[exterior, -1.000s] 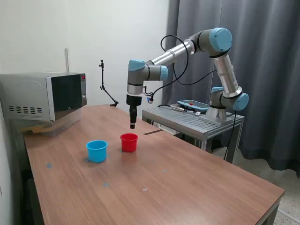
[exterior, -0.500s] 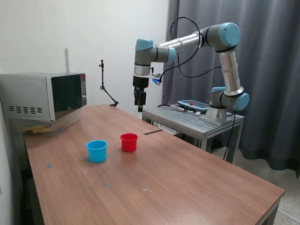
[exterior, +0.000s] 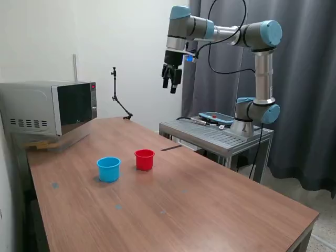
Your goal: Place red objects in the red bin, and blue objects in the blue bin.
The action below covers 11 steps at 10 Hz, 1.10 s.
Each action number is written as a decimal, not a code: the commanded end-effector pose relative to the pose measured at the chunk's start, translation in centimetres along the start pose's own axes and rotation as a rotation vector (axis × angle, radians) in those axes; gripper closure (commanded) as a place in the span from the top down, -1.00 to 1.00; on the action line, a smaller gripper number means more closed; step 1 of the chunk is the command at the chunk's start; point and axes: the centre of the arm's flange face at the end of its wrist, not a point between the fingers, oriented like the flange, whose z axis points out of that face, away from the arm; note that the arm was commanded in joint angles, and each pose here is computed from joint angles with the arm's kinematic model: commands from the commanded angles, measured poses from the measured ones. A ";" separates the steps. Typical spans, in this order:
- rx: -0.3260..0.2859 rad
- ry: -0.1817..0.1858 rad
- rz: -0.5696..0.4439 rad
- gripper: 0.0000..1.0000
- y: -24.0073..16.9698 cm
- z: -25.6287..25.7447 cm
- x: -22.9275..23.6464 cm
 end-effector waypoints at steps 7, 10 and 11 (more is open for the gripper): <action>-0.042 0.017 -0.297 1.00 -6.7 -6.5 7.3; 0.001 0.015 -0.287 1.00 -8.1 -7.1 7.0; -0.007 0.014 -0.286 1.00 -8.4 -7.5 6.8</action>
